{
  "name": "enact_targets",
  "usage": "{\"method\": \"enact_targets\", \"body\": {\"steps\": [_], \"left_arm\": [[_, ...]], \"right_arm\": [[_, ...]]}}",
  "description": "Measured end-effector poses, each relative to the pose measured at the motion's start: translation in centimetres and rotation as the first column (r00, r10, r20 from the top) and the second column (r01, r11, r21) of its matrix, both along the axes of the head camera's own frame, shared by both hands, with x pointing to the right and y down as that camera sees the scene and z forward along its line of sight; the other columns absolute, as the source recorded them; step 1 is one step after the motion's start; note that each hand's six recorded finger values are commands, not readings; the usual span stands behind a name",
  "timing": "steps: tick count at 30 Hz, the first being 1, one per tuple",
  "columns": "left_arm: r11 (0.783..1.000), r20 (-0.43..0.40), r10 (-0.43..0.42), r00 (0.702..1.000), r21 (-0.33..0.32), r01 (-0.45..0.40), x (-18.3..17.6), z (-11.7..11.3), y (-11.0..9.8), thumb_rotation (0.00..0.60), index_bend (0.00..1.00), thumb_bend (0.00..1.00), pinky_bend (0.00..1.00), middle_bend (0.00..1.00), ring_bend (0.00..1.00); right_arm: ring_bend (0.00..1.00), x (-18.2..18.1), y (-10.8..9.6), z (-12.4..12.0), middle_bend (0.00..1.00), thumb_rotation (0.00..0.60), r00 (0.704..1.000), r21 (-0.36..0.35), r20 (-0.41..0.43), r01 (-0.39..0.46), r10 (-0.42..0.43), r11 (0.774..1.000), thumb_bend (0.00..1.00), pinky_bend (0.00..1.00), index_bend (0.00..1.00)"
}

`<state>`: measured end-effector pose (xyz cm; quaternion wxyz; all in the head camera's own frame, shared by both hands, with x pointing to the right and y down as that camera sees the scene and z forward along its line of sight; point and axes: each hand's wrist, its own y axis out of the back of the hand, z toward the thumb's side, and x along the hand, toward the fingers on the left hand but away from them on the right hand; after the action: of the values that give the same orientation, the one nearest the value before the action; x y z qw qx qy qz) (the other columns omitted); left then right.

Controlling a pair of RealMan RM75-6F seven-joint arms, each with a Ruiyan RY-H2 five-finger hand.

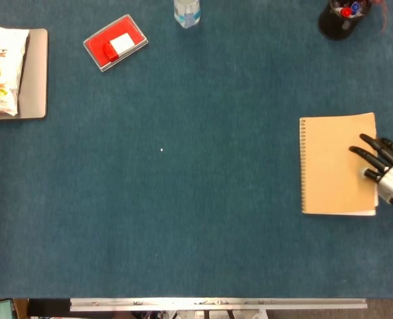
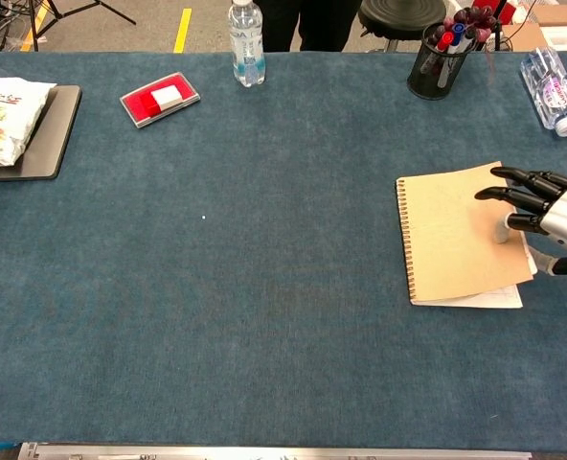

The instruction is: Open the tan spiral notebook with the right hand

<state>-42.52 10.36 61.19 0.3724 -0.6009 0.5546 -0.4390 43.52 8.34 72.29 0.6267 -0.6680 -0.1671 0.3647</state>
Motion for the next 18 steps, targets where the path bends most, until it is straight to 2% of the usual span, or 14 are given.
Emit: {"method": "enact_targets", "body": {"steps": [11, 18], "left_arm": [[1.0, 0.01, 0.004, 1.0, -0.002, -0.004, 0.2, 0.1, 0.0, 0.6, 0.21, 0.02, 0.37, 0.26, 0.12], [1.0, 0.004, 0.0, 1.0, -0.001, 0.0, 0.1, 0.1, 0.0, 0.6, 0.21, 0.02, 0.37, 0.26, 0.11]], "right_arm": [[0.07, 1.6, 0.4, -4.8, 0.23, 0.6, 0.999, 0.079, -0.032, 0.01, -0.008, 0.997, 0.43, 0.23, 0.72], [0.07, -0.9, 0.7, -5.4, 0.23, 0.6, 0.999, 0.077, 0.011, 0.051, -0.052, 0.996, 0.43, 0.23, 0.72]]}}
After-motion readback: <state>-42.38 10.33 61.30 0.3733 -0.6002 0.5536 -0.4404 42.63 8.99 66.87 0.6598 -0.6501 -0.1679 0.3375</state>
